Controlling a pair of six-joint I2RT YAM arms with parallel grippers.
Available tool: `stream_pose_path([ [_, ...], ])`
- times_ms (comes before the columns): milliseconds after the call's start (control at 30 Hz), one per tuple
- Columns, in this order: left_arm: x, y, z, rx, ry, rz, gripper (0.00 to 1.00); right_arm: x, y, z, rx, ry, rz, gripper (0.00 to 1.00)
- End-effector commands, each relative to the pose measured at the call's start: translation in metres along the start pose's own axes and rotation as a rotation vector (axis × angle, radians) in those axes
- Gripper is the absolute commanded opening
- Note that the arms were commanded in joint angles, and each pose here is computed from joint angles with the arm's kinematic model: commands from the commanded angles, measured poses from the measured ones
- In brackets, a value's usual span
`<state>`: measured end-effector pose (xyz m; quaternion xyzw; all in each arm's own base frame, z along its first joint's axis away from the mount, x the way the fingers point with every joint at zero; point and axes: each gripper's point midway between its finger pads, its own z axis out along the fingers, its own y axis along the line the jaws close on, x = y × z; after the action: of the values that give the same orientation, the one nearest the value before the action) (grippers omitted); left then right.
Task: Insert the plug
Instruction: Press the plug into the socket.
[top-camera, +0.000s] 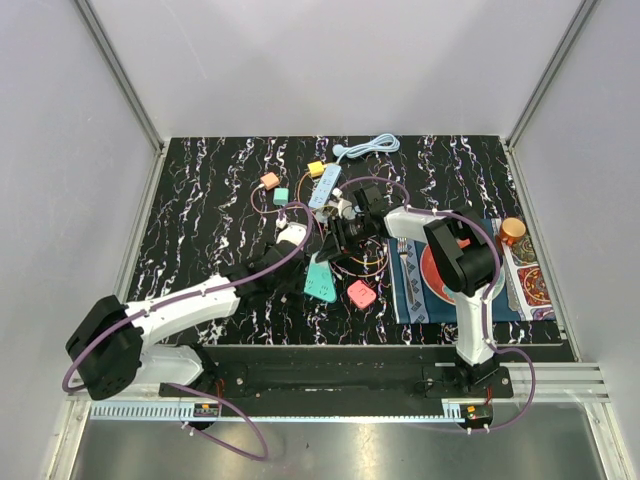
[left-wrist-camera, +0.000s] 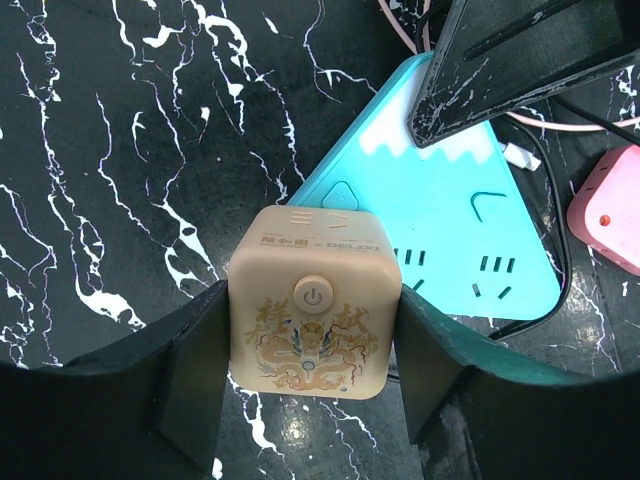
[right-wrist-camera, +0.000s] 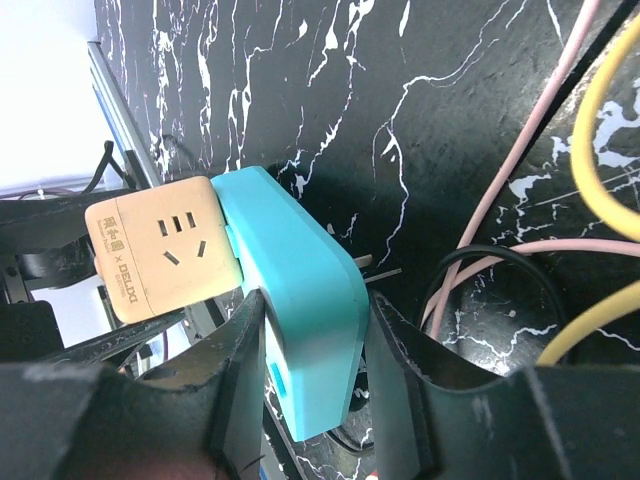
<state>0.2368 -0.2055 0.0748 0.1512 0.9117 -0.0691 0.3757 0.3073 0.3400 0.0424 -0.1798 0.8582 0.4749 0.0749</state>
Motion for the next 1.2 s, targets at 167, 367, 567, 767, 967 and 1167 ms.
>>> stream_pose_path([
  [167,0.077,-0.025,0.001,0.128,0.248,0.014,0.00,0.000,-0.018,-0.004,0.090,-0.025,-0.020,0.00],
  [367,0.093,-0.030,0.003,0.149,0.309,0.009,0.00,-0.004,-0.018,-0.008,0.082,-0.038,-0.001,0.00],
  [567,0.088,-0.029,0.001,0.142,0.305,0.022,0.00,-0.009,-0.015,-0.008,0.064,-0.051,0.007,0.00],
  [767,0.066,-0.027,0.003,0.092,0.267,0.026,0.00,-0.019,-0.007,-0.015,0.070,-0.081,-0.030,0.28],
  [967,0.066,-0.029,0.011,0.073,0.296,0.032,0.00,-0.030,0.003,-0.021,0.078,-0.103,-0.055,0.61],
  [1167,0.077,-0.024,0.016,0.030,0.363,0.051,0.00,-0.045,0.020,-0.039,0.114,-0.154,-0.108,0.75],
])
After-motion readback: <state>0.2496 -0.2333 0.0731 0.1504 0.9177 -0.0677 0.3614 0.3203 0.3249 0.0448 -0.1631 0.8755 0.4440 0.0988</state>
